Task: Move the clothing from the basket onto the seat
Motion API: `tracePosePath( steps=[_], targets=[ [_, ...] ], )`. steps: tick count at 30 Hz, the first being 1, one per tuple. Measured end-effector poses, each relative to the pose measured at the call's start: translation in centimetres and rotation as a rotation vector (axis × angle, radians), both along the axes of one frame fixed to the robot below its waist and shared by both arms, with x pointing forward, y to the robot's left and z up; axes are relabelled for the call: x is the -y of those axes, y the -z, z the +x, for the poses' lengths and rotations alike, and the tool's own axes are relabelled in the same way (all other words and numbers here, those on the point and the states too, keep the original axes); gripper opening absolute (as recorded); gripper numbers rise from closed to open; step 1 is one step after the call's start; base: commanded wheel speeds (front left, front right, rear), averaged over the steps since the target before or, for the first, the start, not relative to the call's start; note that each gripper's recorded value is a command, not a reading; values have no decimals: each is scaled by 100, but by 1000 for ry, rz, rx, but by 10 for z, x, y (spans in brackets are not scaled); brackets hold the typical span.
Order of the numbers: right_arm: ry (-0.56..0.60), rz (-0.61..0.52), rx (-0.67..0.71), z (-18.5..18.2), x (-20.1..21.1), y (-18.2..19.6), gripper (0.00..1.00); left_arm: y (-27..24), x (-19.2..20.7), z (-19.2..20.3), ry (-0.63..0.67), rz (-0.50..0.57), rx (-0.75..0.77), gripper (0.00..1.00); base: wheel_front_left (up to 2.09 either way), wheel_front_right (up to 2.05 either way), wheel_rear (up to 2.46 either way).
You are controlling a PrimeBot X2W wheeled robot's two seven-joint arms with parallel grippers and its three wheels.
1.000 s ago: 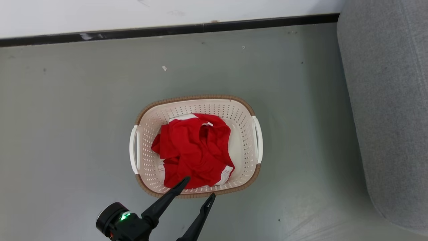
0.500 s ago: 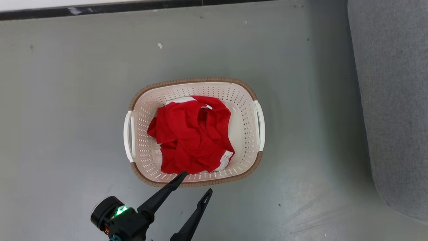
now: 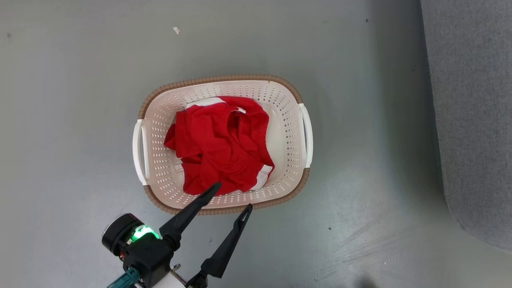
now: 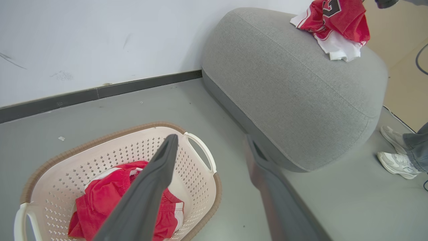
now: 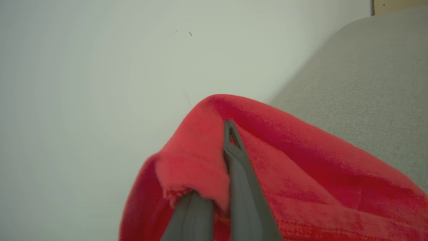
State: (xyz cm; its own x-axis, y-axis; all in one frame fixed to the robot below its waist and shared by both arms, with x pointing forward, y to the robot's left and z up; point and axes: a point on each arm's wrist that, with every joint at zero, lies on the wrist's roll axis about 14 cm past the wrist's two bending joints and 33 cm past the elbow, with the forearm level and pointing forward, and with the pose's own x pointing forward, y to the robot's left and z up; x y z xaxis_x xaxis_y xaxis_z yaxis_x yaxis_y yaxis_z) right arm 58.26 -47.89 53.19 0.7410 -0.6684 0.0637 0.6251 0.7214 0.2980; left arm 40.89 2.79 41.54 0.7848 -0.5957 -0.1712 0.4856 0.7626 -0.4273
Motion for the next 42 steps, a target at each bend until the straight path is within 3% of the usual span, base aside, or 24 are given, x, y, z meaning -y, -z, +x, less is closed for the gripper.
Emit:
tracePosePath(
  steps=[1,2,3,4,5,18,24,34,42],
  targets=[
    [-3,7,-19,-1,-2,8,0,0,0,2,-1,-3,3,100,0,0,0],
    [-5,12,-38,-1,-3,17,15,0,1,4,-3,-6,5,100,0,0,0],
    [-7,15,-53,-2,-6,25,36,0,1,6,-4,-9,10,100,0,0,0],
    [-10,22,-68,-3,-9,33,76,0,2,8,-4,-12,17,100,0,0,0],
    [-13,30,-87,-5,-11,41,100,0,3,9,-1,-14,21,100,0,0,0],
    [-37,-60,-126,-18,-14,36,100,-17,18,19,19,-63,94,100,0,0,0],
    [-91,-72,-183,-30,-31,53,100,-28,26,21,25,-98,126,100,0,0,0],
    [-252,-25,-191,-40,-101,78,100,-41,25,21,-1,-109,164,100,0,0,0],
    [-432,15,-118,-36,-181,66,100,-57,12,27,-64,-100,214,100,0,0,0]
  ],
)
